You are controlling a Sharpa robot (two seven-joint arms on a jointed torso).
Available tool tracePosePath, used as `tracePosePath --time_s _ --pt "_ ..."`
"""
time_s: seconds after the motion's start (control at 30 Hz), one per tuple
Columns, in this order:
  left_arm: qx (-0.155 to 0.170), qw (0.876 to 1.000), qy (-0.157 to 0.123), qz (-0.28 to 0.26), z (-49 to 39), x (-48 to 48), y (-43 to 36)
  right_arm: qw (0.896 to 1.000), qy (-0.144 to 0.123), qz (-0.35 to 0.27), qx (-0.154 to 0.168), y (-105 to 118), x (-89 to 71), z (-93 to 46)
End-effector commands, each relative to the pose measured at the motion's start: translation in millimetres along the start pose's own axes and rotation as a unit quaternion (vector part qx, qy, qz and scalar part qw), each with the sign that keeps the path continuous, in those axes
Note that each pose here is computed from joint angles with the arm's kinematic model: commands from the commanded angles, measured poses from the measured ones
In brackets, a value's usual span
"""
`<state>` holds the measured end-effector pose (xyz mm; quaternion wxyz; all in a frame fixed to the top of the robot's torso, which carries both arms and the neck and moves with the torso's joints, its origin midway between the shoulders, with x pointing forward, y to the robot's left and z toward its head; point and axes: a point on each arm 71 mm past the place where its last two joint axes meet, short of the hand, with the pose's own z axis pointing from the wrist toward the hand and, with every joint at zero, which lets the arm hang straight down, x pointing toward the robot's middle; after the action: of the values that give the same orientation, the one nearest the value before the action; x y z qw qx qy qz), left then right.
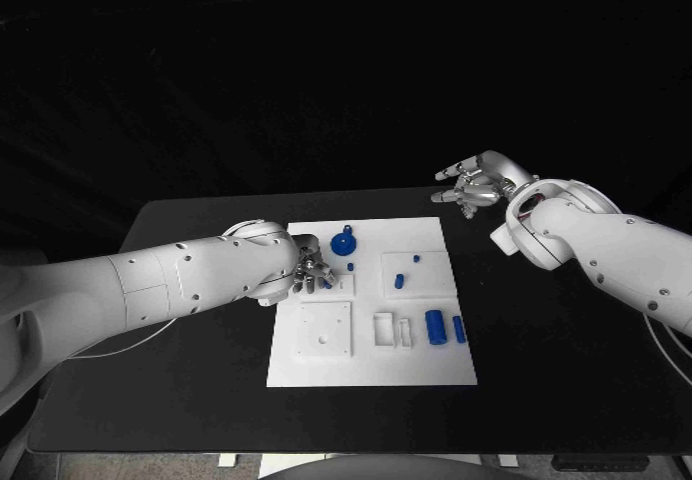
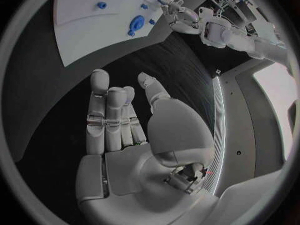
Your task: Assemble the parts on the task board
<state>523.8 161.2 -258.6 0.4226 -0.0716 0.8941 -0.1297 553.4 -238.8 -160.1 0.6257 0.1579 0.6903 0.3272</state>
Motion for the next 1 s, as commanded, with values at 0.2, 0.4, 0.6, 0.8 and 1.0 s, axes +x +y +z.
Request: tracePosePath --time_s 0.2,0.4,0.6,0.8,1.0 --pt "0.006 1.0 0.013 0.007 1.0 4.6 -4.0 1.0 0.007 0.0 -0.001 0.5 1.3 0.3" --pt "0.007 1.0 0.018 0.007 0.8 5.8 -4.4 1.0 0.007 0.0 -0.001 0.4 1.4 0.4" --pt "0.005 1.0 0.019 0.007 0.7 5.8 -3.3 1.0 0.008 0.001 0.0 0.1 1.9 0.6" --pt "0.003 1.0 0.013 0.003 0.9 4.5 -2.1 1.0 0.007 0.001 0.0 0.0 1.9 0.6" --pt "-0.001 1.0 0.0 -0.004 1.2 2.2 -1.0 1.0 0.006 0.001 0.0 -0.1 1.9 0.7"
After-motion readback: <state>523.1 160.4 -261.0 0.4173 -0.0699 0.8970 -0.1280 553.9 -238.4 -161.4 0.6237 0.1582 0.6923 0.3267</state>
